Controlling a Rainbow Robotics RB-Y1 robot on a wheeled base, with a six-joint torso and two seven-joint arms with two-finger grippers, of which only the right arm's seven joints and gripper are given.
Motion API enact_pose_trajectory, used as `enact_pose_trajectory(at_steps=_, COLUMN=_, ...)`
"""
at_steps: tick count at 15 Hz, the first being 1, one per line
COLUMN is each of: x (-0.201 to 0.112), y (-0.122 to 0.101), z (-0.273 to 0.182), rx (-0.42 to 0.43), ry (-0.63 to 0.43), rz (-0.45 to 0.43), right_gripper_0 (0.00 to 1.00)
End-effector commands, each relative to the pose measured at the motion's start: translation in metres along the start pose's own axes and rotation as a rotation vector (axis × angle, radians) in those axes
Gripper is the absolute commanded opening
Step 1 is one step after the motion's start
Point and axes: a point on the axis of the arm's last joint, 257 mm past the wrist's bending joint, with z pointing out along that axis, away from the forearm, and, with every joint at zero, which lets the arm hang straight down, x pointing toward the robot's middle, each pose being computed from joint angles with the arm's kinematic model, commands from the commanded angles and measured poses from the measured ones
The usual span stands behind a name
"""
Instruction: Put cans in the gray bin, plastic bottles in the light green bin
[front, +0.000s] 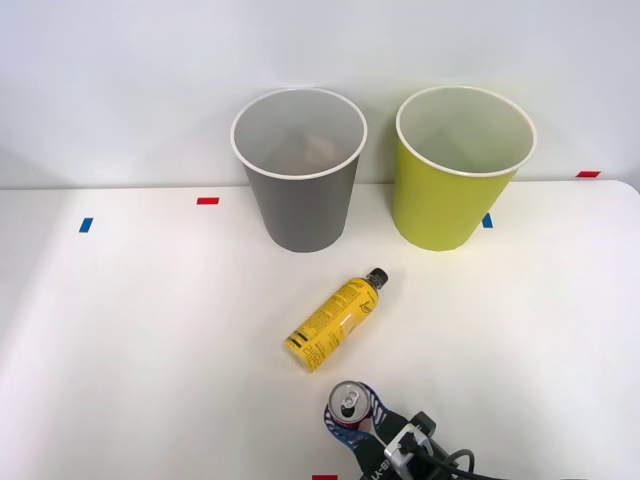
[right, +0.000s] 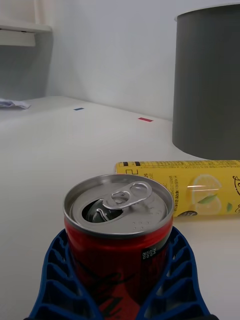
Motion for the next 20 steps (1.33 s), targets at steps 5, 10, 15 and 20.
enact_pose_trajectory(at_steps=5, x=-0.055, y=-0.017, z=-0.014, rx=0.023, ry=-0.092, rz=0.068, right_gripper_0=0.0)
enact_pose_trajectory(at_steps=10, x=-0.105, y=-0.03, z=-0.019, rx=0.031, ry=-0.176, rz=0.115, right_gripper_0=0.0)
enact_pose_trajectory(at_steps=15, x=-0.16, y=-0.055, z=0.01, rx=0.081, ry=-0.183, rz=0.155, right_gripper_0=0.0)
enact_pose_trajectory(at_steps=20, x=-0.206, y=-0.08, z=0.056, rx=0.102, ry=-0.255, rz=0.19, right_gripper_0=0.0)
